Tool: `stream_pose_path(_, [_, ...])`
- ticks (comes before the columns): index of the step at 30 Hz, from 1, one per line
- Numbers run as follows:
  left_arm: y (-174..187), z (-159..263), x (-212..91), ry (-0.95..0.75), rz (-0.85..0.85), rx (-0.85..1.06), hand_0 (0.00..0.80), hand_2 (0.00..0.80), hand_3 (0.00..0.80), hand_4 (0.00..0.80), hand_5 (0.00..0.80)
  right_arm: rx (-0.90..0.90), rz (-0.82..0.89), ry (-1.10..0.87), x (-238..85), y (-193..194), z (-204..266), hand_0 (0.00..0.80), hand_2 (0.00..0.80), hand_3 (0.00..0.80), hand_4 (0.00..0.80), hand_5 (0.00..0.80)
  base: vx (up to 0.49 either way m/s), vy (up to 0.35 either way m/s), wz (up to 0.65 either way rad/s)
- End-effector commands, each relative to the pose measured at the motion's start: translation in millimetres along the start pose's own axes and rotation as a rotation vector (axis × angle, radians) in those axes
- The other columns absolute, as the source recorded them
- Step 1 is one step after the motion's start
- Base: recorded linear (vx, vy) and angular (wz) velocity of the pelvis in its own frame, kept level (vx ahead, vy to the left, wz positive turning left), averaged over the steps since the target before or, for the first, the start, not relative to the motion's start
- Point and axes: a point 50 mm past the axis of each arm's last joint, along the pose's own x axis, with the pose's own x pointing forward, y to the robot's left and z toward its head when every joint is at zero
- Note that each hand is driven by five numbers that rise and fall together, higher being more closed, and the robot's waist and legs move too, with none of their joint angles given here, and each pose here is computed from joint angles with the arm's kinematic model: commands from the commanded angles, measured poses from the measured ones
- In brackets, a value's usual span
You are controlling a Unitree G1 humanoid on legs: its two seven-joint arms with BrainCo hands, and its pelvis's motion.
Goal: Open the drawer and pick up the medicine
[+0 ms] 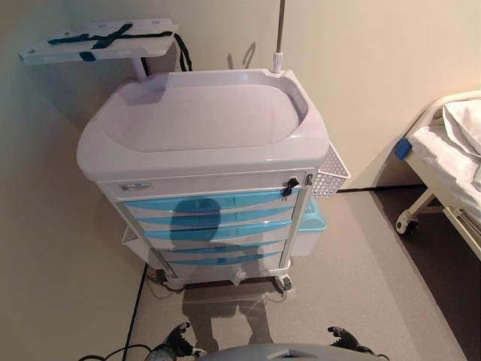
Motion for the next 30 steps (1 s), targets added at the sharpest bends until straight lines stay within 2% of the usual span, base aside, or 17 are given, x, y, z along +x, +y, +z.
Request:
stream_pose_path(1, [-19,11,2,-0.004,-0.064,-0.006,0.000,0.000,0.000,0.000,0.000,-0.009,0.008,-0.052,5,1,20,0.000,0.000,0.000,0.000,0.000,0.000,0.000,0.00])
stream_pose_path(9, [-3,31,8,-0.058,0.001,-0.054,0.000,0.000,0.000,0.000,0.000,-0.029,-0.016,-0.099,8,-9,37,0.000,0.000,0.000,0.000,0.000,-0.062,0.030,0.02])
stream_pose_path(13, [13,46,11,-0.103,0.067,-0.164,0.000,0.000,0.000,0.000,0.000,-0.043,-0.046,-0.173,11,-19,61,0.000,0.000,0.000,0.000,0.000,-0.152,0.032,0.01])
stream_pose_path(14, [23,59,12,-0.153,0.096,-0.268,0.000,0.000,0.000,0.000,0.000,-0.049,-0.063,-0.220,11,-24,76,0.000,0.000,0.000,0.000,0.000,-0.154,0.016,-0.12])
stream_pose_path(16, [27,66,12,-0.181,0.107,-0.339,0.000,0.000,0.000,0.000,0.000,-0.061,-0.071,-0.245,11,-27,83,0.000,0.000,0.000,0.000,0.000,-0.166,0.016,-0.14])
stream_pose_path(17, [40,79,13,-0.233,0.146,-0.489,0.000,0.000,0.000,0.000,0.000,-0.086,-0.083,-0.284,11,-31,95,0.000,0.000,0.000,0.000,0.000,-0.160,0.016,-0.06])
stream_pose_path(18, [40,79,13,-0.233,0.146,-0.489,0.000,0.000,0.000,0.000,0.000,-0.086,-0.083,-0.284,11,-31,95,0.000,0.000,0.000,0.000,0.000,-0.148,0.018,-0.08])
stream_pose_path(21, [61,110,7,-0.388,0.189,-0.710,0.000,0.000,0.000,0.000,0.000,-0.110,-0.103,-0.334,10,-39,108,0.000,0.000,0.000,0.000,0.000,-0.097,0.021,-0.05])
stream_pose_path(22, [61,110,7,-0.388,0.189,-0.710,0.000,0.000,0.000,0.000,0.000,-0.110,-0.103,-0.334,10,-39,108,0.000,0.000,0.000,0.000,0.000,-0.108,0.028,0.01])
stream_pose_path(23, [73,131,1,-0.500,0.180,-0.866,0.000,0.000,0.000,0.000,0.000,-0.109,-0.118,-0.353,9,-44,113,0.000,0.000,0.000,0.000,0.000,-0.094,0.026,0.00])
stream_pose_path(26, [91,161,-12,-0.682,0.125,-1.082,0.000,0.000,0.000,0.000,0.000,-0.112,-0.132,-0.368,8,-51,117,0.000,0.000,0.000,0.000,0.000,-0.085,0.035,0.00])
stream_pose_path(27, [91,161,-12,-0.682,0.125,-1.082,0.000,0.000,0.000,0.000,0.000,-0.112,-0.132,-0.368,8,-51,117,0.000,0.000,0.000,0.000,0.000,-0.074,0.034,-0.03])
stream_pose_path(28, [97,174,-16,-0.744,0.081,-1.198,0.000,0.000,0.000,0.000,0.000,-0.110,-0.138,-0.373,8,-54,120,0.000,0.000,0.000,0.000,0.000,-0.064,0.033,-0.04])
stream_pose_path(30, [100,187,-21,-0.819,-0.004,-1.311,0.000,0.000,0.000,0.000,0.000,-0.104,-0.142,-0.375,7,-57,120,0.000,0.000,0.000,0.000,0.000,-0.063,0.038,-0.08])
